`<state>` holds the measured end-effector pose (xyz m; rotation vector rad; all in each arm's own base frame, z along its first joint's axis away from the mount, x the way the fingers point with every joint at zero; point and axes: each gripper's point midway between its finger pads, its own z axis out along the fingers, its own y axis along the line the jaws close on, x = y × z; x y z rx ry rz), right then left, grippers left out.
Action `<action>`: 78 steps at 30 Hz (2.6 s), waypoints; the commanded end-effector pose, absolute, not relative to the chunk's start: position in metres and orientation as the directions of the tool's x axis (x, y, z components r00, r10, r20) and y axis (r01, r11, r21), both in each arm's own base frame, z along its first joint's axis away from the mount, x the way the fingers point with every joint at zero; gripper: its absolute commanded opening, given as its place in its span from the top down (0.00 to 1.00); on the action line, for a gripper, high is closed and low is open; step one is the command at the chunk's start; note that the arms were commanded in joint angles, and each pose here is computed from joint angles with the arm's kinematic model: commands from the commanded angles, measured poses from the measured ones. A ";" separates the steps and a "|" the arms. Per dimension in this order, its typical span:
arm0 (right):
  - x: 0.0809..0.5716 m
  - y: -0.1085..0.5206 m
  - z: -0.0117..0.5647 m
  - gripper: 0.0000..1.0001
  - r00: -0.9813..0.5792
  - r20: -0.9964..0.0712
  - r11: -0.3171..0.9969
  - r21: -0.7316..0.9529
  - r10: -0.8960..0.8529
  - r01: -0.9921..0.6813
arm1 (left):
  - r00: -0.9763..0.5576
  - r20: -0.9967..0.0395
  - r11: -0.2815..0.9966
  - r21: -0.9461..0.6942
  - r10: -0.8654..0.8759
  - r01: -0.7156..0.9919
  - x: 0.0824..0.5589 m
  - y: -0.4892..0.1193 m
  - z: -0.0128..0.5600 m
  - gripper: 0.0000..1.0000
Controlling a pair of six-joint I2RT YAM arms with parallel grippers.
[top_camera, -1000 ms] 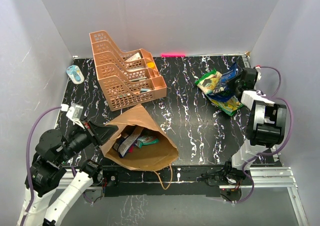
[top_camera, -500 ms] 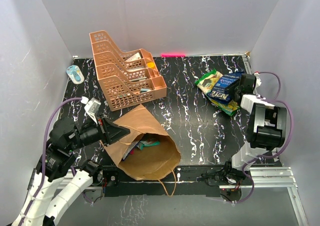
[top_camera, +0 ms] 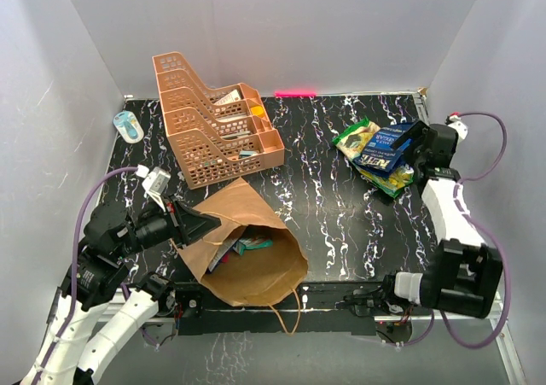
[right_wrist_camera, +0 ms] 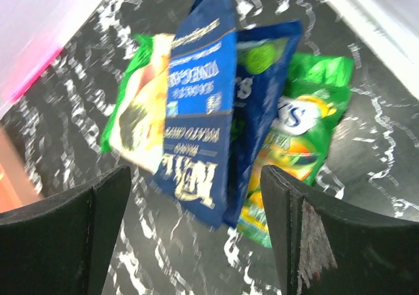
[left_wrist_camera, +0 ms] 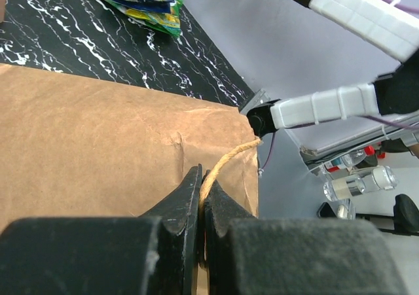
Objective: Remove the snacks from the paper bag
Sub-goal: Place the snack at the center of the board, then take out the snack from the paper bag.
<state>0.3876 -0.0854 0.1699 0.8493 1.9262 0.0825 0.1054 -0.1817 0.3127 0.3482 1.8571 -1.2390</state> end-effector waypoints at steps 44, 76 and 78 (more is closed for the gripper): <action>0.119 0.386 0.297 0.19 0.862 -0.392 -0.240 -0.847 -0.322 -0.475 | -0.423 -0.819 0.745 -0.549 -0.389 0.379 0.152 -0.125 0.343 1.00; 0.196 0.417 0.194 0.40 0.898 -0.046 -0.565 -0.763 -0.438 -0.315 | -0.397 -0.839 0.729 -0.528 -0.371 0.435 0.138 -0.123 0.345 1.00; 0.200 0.420 0.191 0.41 0.898 -0.032 -0.571 -0.762 -0.438 -0.306 | -0.395 -0.840 0.730 -0.528 -0.373 0.433 0.137 -0.122 0.345 1.00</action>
